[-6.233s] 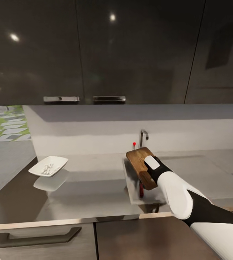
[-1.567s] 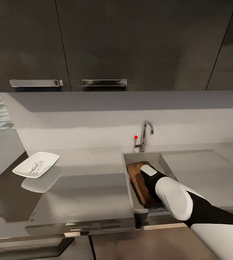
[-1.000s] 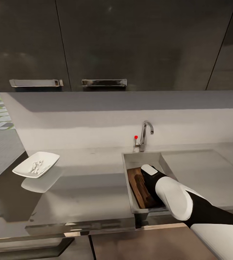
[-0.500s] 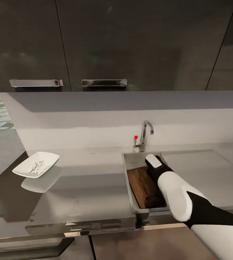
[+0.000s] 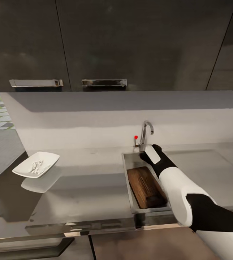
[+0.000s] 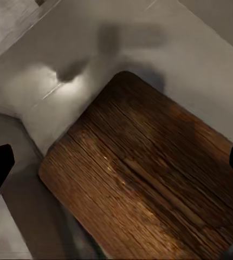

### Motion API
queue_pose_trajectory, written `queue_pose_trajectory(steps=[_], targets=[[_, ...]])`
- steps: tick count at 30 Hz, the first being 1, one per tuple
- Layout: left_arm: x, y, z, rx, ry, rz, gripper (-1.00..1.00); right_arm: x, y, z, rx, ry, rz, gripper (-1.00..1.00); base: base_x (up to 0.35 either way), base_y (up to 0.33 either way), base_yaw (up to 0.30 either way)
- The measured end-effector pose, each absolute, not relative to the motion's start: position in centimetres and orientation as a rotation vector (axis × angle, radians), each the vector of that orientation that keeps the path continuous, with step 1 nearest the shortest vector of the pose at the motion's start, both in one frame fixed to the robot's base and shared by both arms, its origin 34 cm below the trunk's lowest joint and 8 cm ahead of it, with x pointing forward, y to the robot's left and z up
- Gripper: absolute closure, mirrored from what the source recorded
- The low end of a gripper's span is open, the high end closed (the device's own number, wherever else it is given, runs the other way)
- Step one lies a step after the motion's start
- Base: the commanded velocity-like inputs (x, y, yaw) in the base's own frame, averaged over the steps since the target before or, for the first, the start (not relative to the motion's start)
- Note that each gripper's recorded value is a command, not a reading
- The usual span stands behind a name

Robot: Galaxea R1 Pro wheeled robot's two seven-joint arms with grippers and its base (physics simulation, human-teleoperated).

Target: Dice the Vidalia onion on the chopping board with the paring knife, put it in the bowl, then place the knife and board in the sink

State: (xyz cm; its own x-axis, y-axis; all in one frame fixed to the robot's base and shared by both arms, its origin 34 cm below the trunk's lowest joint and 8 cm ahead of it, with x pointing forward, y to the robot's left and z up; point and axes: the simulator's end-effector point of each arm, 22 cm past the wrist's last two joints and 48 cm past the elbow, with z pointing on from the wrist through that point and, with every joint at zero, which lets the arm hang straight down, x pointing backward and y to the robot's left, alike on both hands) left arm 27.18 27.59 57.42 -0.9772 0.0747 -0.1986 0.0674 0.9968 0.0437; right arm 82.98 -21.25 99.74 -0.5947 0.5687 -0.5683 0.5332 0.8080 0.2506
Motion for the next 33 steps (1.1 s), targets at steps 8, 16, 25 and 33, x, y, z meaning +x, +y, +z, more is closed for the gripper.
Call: queue_pose_trajectory(steps=[8,16,25,33], targets=[[27.3,27.3,57.4,0.106,2.933,0.049,-1.00,83.6,-22.9,98.6,0.606,2.361,0.030,-1.00,0.000,0.000,0.000],[27.4,27.1,57.4,0.106,2.931,0.045,-1.00,84.4,-22.6,98.8,0.460,2.347,0.005,-1.00,-0.010,0.000,0.000],[27.8,27.1,57.6,0.105,2.922,0.045,-1.00,84.7,-22.6,100.1,0.443,2.322,0.002,-1.00,-0.275,0.000,0.000],[28.2,27.1,57.8,0.105,2.909,0.044,-1.00,84.9,-21.9,101.5,0.386,2.297,-0.019,-1.00,-0.330,0.000,0.000]])
